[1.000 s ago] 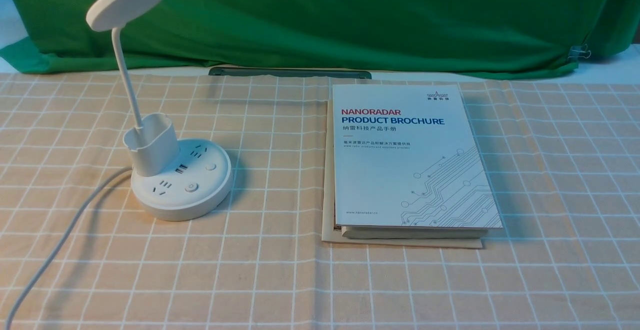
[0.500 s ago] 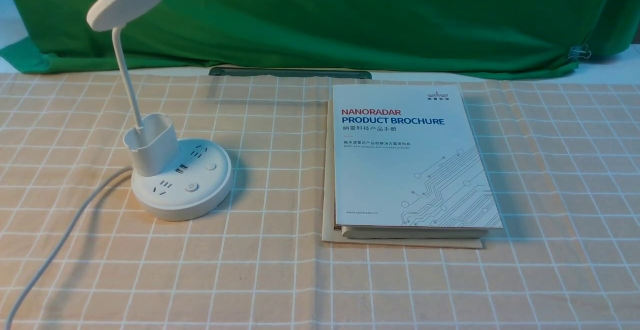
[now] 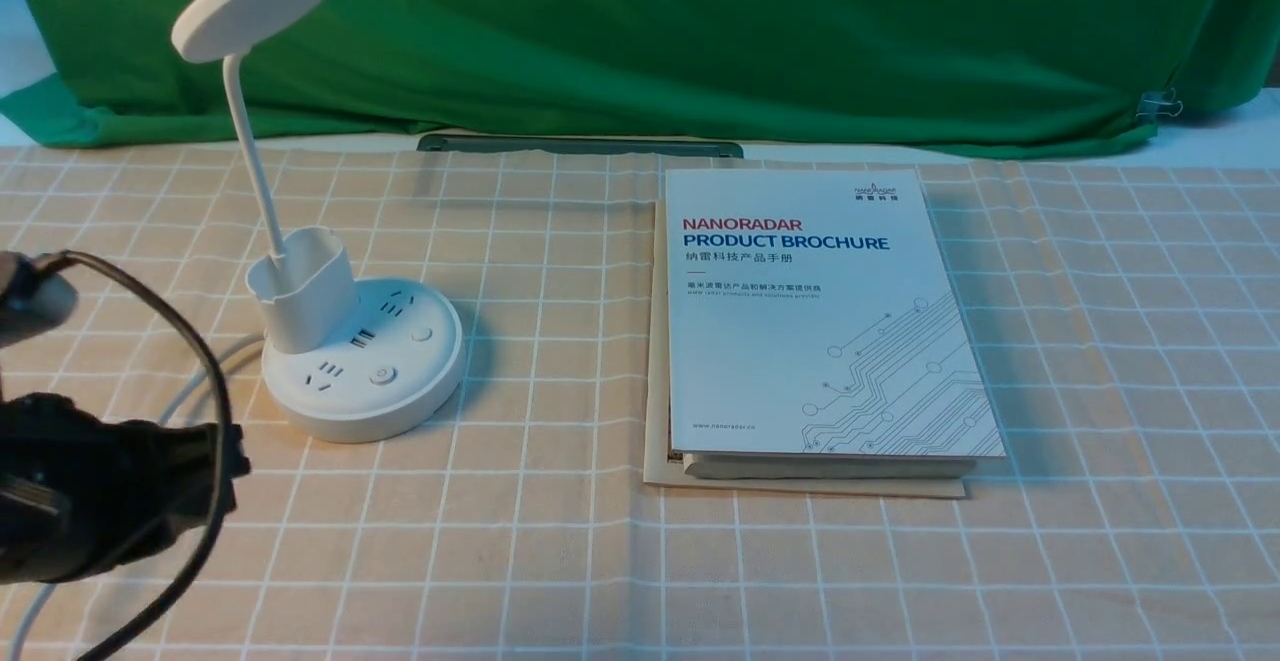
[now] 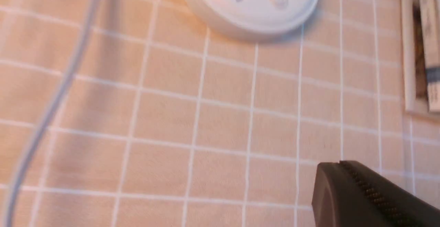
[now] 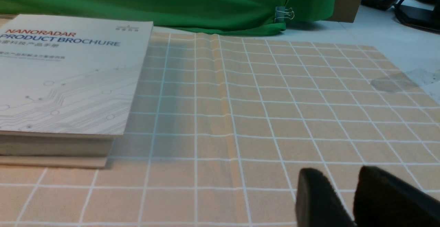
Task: Turn on the table lamp on the light coffee tablecloth with your hand.
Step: 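Press the power button on the lamp base to turn the lamp on with the left gripper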
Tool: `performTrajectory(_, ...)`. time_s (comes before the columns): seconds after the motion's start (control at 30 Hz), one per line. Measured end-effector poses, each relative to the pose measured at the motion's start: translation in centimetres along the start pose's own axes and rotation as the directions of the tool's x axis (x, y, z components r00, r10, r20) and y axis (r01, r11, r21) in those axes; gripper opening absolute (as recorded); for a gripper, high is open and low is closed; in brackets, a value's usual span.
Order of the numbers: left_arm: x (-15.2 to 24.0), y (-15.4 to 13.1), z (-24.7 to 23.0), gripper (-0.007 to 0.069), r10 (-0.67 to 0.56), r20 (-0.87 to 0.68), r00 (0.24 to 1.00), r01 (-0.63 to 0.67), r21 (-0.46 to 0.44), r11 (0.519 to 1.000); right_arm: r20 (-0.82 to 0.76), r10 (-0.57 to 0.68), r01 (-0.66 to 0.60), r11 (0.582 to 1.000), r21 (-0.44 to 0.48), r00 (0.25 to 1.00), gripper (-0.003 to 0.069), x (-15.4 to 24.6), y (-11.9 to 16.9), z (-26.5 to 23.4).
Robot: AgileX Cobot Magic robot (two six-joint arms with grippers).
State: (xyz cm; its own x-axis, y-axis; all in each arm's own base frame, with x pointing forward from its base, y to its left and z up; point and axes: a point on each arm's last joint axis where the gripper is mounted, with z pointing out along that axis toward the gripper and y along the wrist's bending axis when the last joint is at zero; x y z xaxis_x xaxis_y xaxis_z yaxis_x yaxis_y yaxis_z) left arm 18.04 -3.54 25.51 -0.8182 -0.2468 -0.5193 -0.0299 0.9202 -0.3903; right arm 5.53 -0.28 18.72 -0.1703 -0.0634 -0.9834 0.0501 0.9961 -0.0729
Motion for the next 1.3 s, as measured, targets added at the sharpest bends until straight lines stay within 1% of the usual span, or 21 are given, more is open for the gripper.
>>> performTrajectory(0.07,-0.2,0.3,1.6,0.0021,0.001,-0.066,0.998,-0.002,-0.007,1.0,0.0,0.0,0.0,1.0,0.0,1.0,0.0238,0.0,0.0,0.0)
performTrajectory(0.2,-0.4,0.6,3.3,0.0021,0.002,-0.138,0.99,-0.005,-0.02,1.0,0.0,0.0,0.0,1.0,0.0,1.0,0.0238,0.0,0.0,0.0)
performTrajectory(0.43,-0.6,0.6,3.6,0.0021,0.016,-0.148,0.989,-0.019,-0.02,1.0,0.001,0.0,0.0,1.0,0.0,1.0,0.0238,0.0,0.0,0.0)
performTrajectory(0.57,-0.7,0.4,3.6,0.0021,0.001,-0.146,0.989,-0.001,-0.003,1.0,0.0,0.0,0.0,1.0,0.0,1.0,0.024,0.0,0.0,0.0)
performTrajectory(0.67,-0.5,-0.2,3.8,0.0021,0.017,-0.149,0.989,-0.013,0.028,1.0,0.0,0.0,0.0,1.0,0.0,1.0,0.0239,0.0,0.0,0.0)
performTrajectory(0.73,-0.2,-1.2,4.0,0.0021,0.045,-0.153,0.987,-0.036,0.059,0.998,0.0,0.0,0.0,1.0,0.0,1.0,0.0239,0.0,0.0,0.0)
performTrajectory(0.77,0.2,-2.2,4.3,0.0021,0.084,-0.161,0.983,-0.071,0.086,0.994,0.0,0.0,0.0,1.0,0.0,1.0,0.0239,0.0,0.0,0.0)
performTrajectory(0.83,0.8,-3.4,4.9,0.0021,0.134,-0.171,0.976,-0.117,0.105,0.988,0.0,0.0,0.0,1.0,0.0,1.0,0.0239,0.0,0.0,0.0)
performTrajectory(0.93,1.1,-3.9,5.7,0.0021,0.137,-0.16,0.977,-0.126,0.079,0.989,0.0,0.0,0.0,1.0,0.0,1.0,0.0239,0.0,0.0,0.0)
performTrajectory(1.1,0.8,-4.0,6.4,0.0021,0.139,-0.17,0.976,-0.132,0.049,0.99,0.0,0.0,0.0,1.0,0.0,1.0,0.0239,0.0,0.0,0.0)
performTrajectory(1.17,-0.3,-4.6,6.9,0.0021,0.164,-0.2,0.966,-0.159,0.042,0.986,0.0,0.0,0.0,1.0,0.0,1.0,0.0239,0.0,0.0,0.0)
performTrajectory(1.3,-2.1,-6.0,7.9,0.0021,0.176,-0.237,0.955,-0.168,0.053,0.984,0.0,0.0,0.0,1.0,0.0,1.0,0.0239,0.0,0.0,0.0)
